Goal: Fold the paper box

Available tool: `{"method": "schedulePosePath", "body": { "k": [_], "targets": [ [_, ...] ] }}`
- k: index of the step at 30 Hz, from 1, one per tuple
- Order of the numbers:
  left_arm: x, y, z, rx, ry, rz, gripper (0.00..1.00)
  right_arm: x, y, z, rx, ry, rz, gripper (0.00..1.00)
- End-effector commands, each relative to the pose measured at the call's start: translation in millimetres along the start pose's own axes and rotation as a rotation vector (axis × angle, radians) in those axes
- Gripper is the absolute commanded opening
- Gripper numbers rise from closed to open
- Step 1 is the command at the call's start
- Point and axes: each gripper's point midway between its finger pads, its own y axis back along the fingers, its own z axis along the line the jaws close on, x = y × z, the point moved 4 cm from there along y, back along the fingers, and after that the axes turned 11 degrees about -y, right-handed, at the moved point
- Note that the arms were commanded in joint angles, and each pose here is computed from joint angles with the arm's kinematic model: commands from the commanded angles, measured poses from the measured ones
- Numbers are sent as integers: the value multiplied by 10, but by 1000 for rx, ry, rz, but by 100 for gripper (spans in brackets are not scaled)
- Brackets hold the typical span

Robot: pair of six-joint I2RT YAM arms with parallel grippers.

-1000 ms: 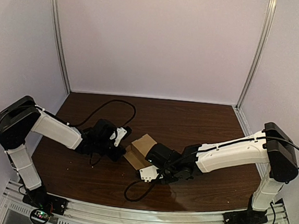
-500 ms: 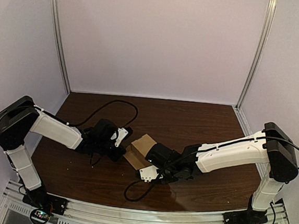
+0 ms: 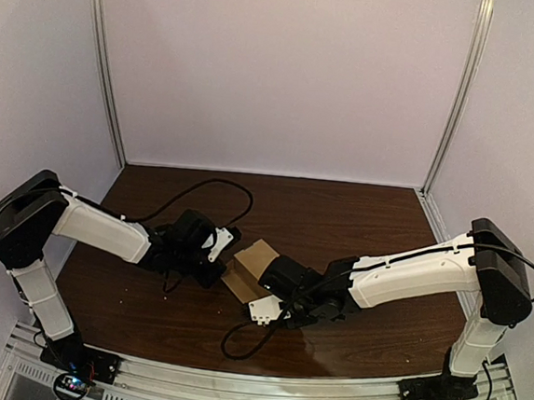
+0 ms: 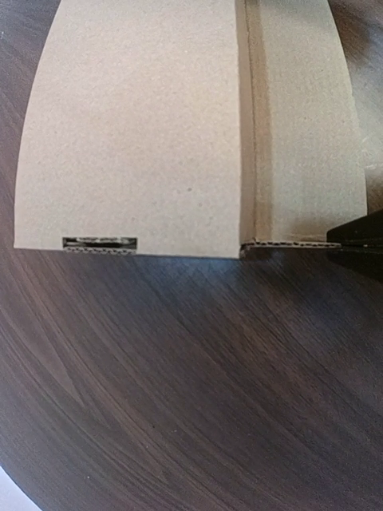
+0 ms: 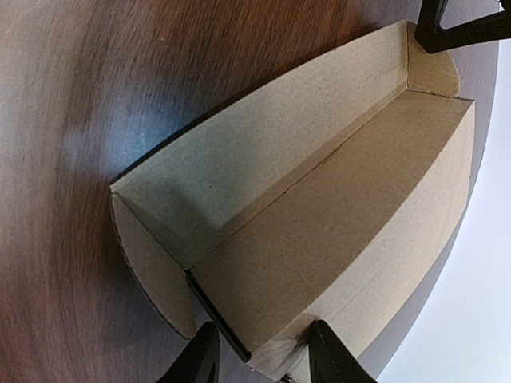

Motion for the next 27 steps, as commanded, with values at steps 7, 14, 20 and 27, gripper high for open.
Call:
{"method": "schedulePosePath", "body": {
  "k": [7,14,20,27],
  "targets": [
    [-287,18,-17,-14,-15,-36,0,608,-287,1002,-450,87,206,38],
    [-299,-7,-38,3,-3,-4,0,612,-283,1008,-454,91,205,39],
    [-283,-17,-50,11,2,5,0,618,-278,1031,-471,103,207,41],
    [-273,-10,-52,13,-2,10,0,682,-243,1048,-503,137,228,45]
  ]
}}
